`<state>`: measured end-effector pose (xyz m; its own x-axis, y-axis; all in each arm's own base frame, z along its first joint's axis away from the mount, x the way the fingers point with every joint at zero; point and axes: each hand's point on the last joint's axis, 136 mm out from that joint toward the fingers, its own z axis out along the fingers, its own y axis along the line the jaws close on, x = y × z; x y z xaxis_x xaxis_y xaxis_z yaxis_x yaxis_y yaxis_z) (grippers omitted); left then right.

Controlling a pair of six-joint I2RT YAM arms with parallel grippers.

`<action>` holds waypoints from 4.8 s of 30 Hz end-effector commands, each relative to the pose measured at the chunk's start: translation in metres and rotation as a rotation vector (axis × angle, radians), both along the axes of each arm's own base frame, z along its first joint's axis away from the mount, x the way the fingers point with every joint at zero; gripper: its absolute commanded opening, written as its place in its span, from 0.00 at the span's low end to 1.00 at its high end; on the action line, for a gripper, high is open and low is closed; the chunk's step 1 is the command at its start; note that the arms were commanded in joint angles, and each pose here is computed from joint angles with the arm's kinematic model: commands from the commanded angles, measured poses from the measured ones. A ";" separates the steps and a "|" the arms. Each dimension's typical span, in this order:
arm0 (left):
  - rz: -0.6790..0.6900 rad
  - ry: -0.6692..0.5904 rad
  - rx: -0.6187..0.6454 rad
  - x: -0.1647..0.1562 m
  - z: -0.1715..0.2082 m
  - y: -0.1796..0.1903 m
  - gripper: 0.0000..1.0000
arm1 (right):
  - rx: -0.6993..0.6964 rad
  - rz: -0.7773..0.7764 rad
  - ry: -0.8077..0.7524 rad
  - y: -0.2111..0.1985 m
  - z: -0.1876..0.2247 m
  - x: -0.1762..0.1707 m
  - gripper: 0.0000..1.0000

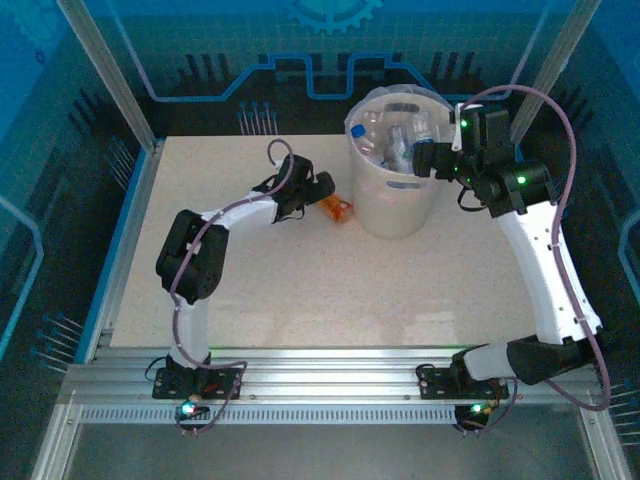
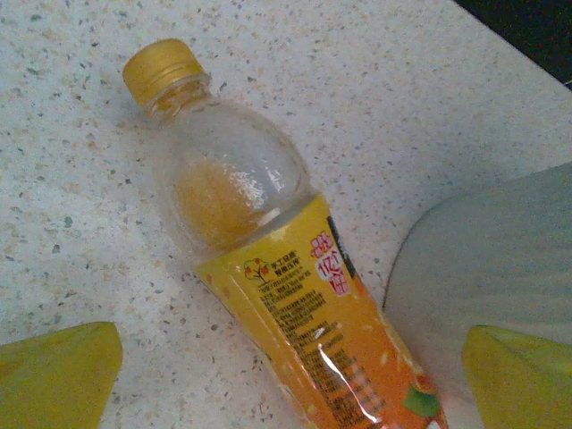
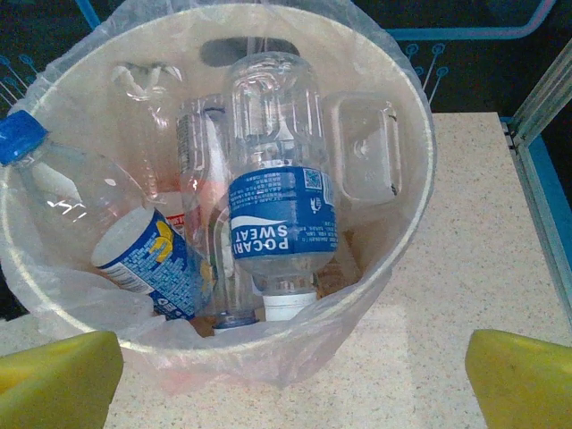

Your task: Put the plastic bottles in the bin

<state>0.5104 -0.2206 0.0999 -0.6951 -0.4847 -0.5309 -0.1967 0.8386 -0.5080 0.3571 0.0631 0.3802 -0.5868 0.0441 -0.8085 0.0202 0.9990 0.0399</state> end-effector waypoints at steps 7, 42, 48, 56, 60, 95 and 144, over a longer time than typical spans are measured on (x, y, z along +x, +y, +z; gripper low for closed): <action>0.049 0.121 0.011 0.007 -0.033 0.000 0.99 | 0.039 0.004 -0.032 0.006 0.004 -0.005 1.00; -0.062 0.213 0.156 -0.016 -0.068 0.000 0.68 | 0.066 0.022 0.007 0.021 -0.014 -0.001 1.00; -0.045 0.171 0.127 -0.021 -0.060 0.007 0.48 | 0.089 0.035 0.008 0.025 -0.016 -0.005 1.00; -0.036 0.016 0.092 -0.034 -0.016 0.024 0.39 | 0.140 0.059 0.010 0.033 -0.017 -0.010 1.00; -0.067 -0.073 0.072 -0.047 0.012 0.027 0.39 | 0.198 0.102 0.016 0.044 -0.019 -0.012 1.00; -0.596 -0.660 -0.385 -0.187 0.176 -0.040 0.40 | 0.499 0.647 0.214 0.244 -0.059 -0.015 1.00; -0.505 -0.782 -0.311 -0.219 0.210 -0.009 0.99 | 0.224 0.450 -0.178 0.137 0.084 0.030 0.48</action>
